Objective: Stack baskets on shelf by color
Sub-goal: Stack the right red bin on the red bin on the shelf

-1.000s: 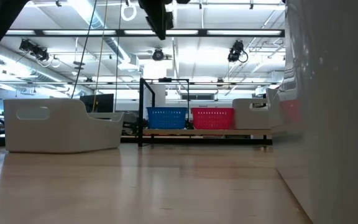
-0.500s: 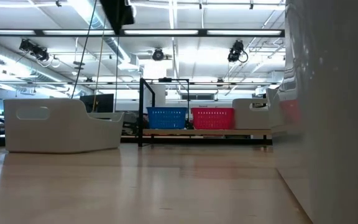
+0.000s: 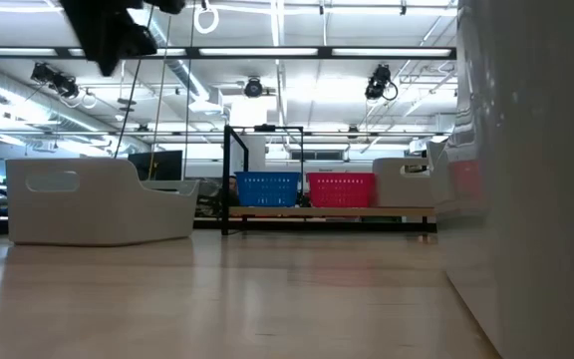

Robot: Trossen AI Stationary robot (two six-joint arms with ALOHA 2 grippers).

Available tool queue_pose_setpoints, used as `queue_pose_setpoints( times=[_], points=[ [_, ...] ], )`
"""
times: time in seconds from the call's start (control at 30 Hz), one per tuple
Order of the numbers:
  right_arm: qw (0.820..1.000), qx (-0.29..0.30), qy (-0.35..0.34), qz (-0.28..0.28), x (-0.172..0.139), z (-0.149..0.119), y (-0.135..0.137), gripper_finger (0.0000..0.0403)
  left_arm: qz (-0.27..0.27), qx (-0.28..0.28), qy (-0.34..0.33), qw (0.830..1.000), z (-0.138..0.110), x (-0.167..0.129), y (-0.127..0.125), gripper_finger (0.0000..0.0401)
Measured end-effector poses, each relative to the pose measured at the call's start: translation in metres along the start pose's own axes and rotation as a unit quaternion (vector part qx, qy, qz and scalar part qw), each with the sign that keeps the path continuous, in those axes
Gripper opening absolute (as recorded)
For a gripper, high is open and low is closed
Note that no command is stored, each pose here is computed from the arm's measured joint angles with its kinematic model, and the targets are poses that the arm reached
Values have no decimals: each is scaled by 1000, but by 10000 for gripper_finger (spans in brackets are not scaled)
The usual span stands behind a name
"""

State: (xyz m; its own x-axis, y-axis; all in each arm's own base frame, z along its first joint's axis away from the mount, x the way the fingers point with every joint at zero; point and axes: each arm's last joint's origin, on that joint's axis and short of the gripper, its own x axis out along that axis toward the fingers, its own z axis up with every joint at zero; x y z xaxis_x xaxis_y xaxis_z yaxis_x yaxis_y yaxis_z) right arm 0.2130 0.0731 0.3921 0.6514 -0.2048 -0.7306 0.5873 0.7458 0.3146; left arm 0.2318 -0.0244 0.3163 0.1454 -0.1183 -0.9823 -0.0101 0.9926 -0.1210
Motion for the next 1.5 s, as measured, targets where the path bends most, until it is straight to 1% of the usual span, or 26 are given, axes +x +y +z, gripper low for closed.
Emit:
queue_pose_setpoints(
  times=[0.1,0.3,0.4,0.53,0.73,0.93,1.03,1.2,1.3,1.43,1.5],
  points=[
    [1000,15,18,-3,16,2,7,129,-16,37,16,999,-15,7,-5,142],
    [997,62,33,-17,46,0,22,129,-26,70,47,996,-49,35,-6,154],
    [997,78,27,-7,60,0,33,129,-26,75,51,996,-62,47,-3,161],
    [995,95,39,2,80,-3,45,129,-27,77,34,996,-72,59,0,167],
    [985,146,88,-9,101,-12,52,129,-29,88,7,996,-78,69,1,166],
    [974,206,92,-19,108,-19,58,129,-24,116,19,993,-83,75,-1,169],
    [967,234,99,-34,111,-26,60,129,-19,125,4,992,-81,75,-3,169],
    [948,278,128,-87,110,-43,59,129,-10,134,-23,991,-76,76,-6,169],
    [938,290,147,-117,105,-54,58,129,-6,135,-38,990,-73,76,-7,169],
    [932,287,161,-151,97,-66,57,129,5,135,-45,990,-72,75,-6,169],
    [927,278,164,-192,92,-72,51,129,7,134,-49,990,-71,75,-6,169]
  ],
)
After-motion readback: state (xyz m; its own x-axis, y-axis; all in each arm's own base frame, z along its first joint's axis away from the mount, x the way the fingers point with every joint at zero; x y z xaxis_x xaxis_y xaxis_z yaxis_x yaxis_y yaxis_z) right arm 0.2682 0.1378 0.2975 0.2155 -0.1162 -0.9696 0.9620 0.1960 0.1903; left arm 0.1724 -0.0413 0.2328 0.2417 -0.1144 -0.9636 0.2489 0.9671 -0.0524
